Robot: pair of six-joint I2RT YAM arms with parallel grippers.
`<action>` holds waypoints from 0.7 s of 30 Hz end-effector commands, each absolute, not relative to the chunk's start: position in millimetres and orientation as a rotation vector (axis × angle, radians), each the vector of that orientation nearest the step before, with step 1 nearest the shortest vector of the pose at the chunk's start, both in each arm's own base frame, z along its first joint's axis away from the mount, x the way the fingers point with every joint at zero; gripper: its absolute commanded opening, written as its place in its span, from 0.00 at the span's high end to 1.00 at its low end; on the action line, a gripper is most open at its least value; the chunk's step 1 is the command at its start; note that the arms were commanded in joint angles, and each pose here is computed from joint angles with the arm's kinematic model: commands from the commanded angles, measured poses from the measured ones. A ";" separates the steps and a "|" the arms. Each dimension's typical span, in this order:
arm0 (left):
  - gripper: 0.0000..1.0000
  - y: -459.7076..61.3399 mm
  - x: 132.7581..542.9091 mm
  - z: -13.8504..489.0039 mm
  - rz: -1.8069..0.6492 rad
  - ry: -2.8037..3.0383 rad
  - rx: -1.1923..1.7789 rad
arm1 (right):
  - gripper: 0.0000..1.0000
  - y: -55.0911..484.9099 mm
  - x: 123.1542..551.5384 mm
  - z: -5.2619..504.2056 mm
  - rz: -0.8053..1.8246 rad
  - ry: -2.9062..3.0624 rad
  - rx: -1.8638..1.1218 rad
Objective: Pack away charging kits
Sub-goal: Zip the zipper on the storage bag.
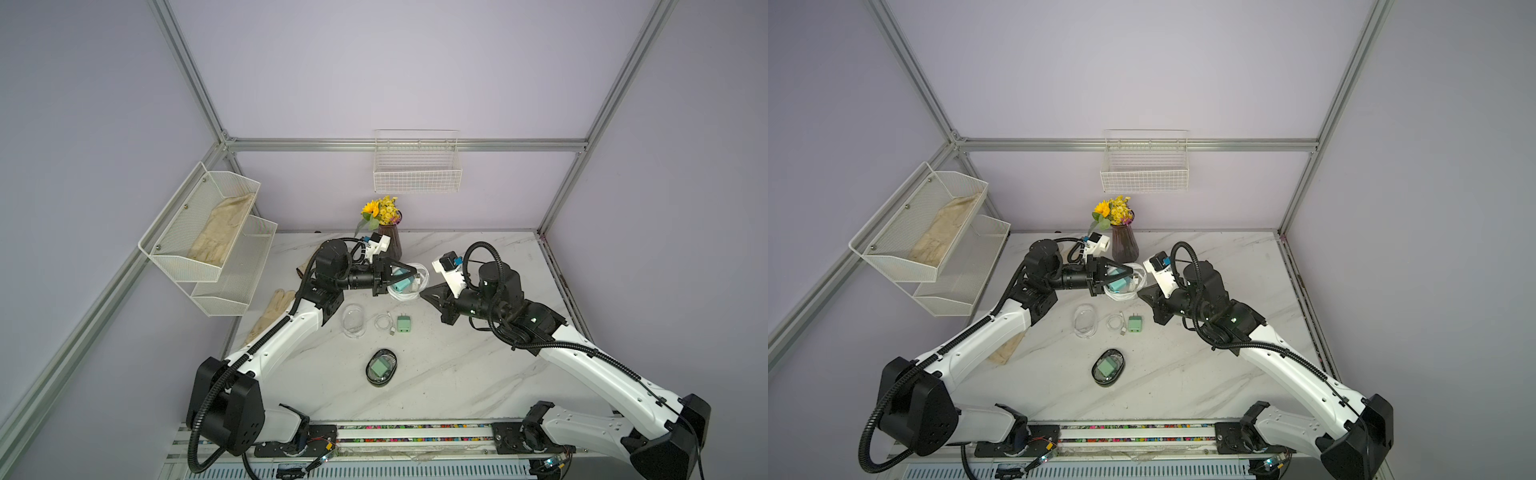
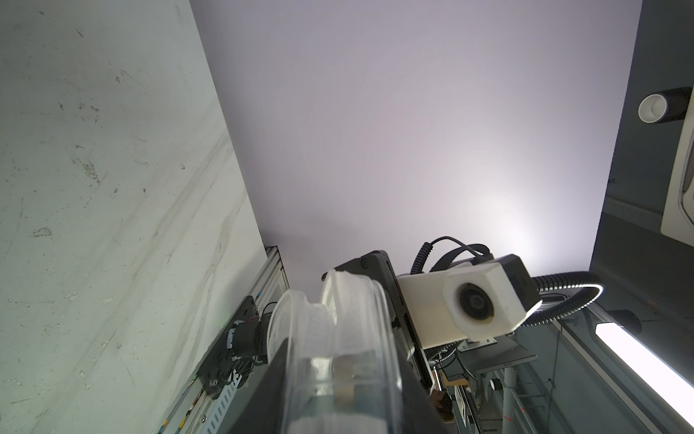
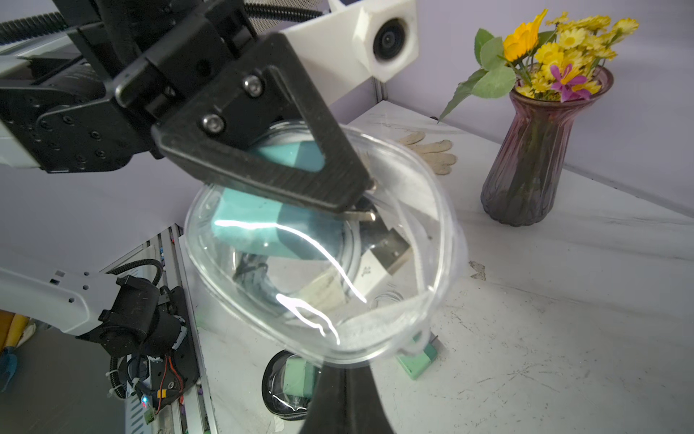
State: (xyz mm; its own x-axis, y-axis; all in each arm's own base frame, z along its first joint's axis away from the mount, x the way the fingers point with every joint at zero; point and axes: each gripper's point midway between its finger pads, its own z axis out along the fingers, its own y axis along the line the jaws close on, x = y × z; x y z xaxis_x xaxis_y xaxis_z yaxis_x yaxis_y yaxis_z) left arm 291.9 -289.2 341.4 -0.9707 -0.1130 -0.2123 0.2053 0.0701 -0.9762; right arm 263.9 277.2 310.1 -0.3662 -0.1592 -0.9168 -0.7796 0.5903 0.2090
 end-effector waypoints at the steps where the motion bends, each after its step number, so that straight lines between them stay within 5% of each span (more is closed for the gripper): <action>1: 0.77 -290.4 271.4 397.5 -2.027 1.975 0.308 | 1.00 263.5 273.9 333.7 0.721 1.818 -0.679; 17: 0.79 -291.0 272.2 386.0 -2.029 2.003 0.301 | 1.00 223.5 291.1 339.6 0.505 1.840 -0.492; 21: 0.86 -290.9 261.6 376.8 -2.038 2.025 0.373 | 1.00 222.6 297.5 345.4 0.446 1.845 -0.515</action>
